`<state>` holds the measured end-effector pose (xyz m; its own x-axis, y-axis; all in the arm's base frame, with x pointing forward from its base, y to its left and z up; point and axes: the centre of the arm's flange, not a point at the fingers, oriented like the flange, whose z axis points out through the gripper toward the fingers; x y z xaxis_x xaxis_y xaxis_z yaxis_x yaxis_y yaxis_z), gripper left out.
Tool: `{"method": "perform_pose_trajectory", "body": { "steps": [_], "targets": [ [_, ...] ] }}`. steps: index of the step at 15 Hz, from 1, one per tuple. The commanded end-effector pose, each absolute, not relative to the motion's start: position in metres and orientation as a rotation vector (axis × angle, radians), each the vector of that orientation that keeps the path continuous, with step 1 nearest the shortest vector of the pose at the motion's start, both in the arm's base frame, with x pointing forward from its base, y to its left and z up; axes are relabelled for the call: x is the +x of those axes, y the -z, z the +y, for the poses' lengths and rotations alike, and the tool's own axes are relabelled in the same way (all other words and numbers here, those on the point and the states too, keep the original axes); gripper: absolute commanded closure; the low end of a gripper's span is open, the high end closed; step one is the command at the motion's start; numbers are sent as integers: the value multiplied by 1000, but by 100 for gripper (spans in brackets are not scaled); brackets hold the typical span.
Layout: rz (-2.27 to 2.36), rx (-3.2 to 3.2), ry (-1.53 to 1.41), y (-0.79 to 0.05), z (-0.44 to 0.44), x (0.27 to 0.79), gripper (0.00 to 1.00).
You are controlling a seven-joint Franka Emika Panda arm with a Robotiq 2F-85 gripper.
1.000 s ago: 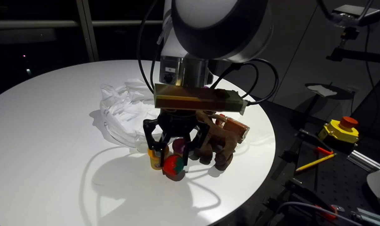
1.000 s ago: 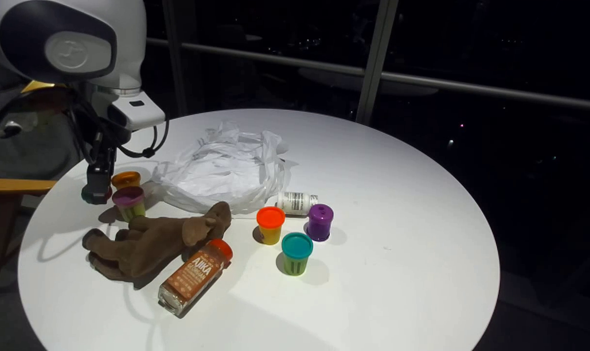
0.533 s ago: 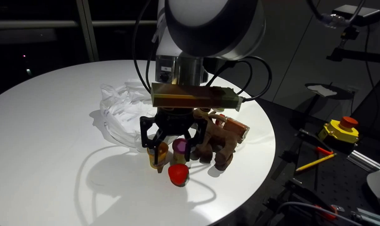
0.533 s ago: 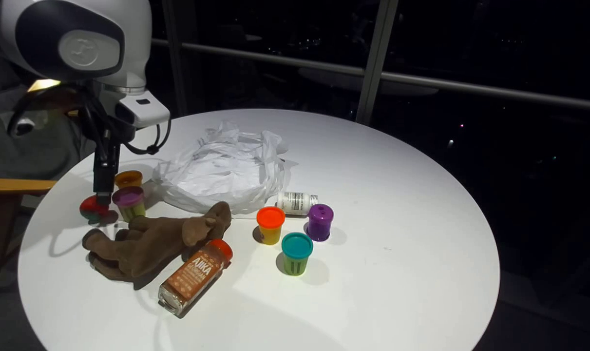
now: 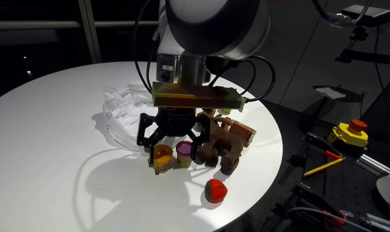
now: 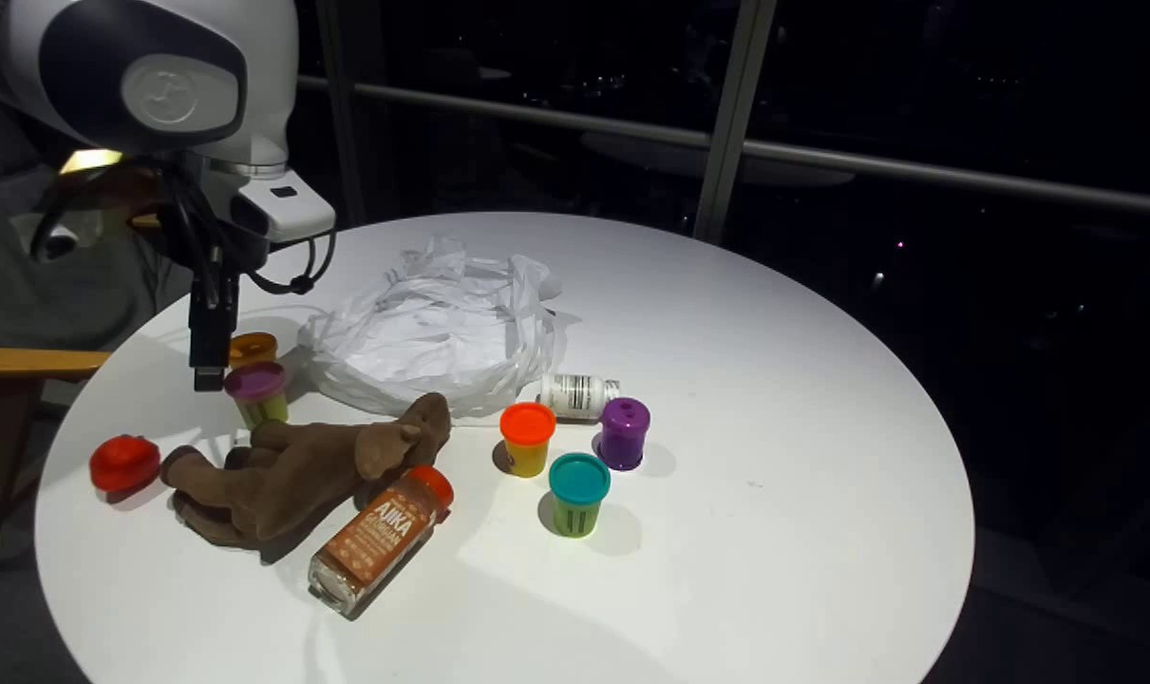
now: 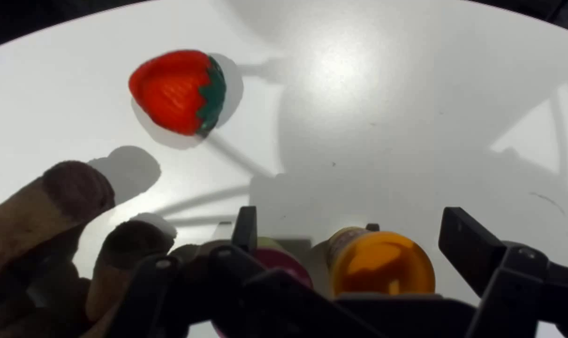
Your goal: Remove all the contents from the white plastic bag and put them on the table
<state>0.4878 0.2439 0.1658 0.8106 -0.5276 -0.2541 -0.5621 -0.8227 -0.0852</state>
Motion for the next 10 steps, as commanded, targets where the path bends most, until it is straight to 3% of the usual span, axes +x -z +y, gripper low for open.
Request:
{"method": "perform_pose_trajectory", "body": {
  "steps": [1,6,10],
  "targets": [
    [844,-2833,-224,-202,241,503,0],
    [906,-2751,-163,-269,230,533,0],
    [884,-2705,-407,-330,230,540,0]
  ]
}}
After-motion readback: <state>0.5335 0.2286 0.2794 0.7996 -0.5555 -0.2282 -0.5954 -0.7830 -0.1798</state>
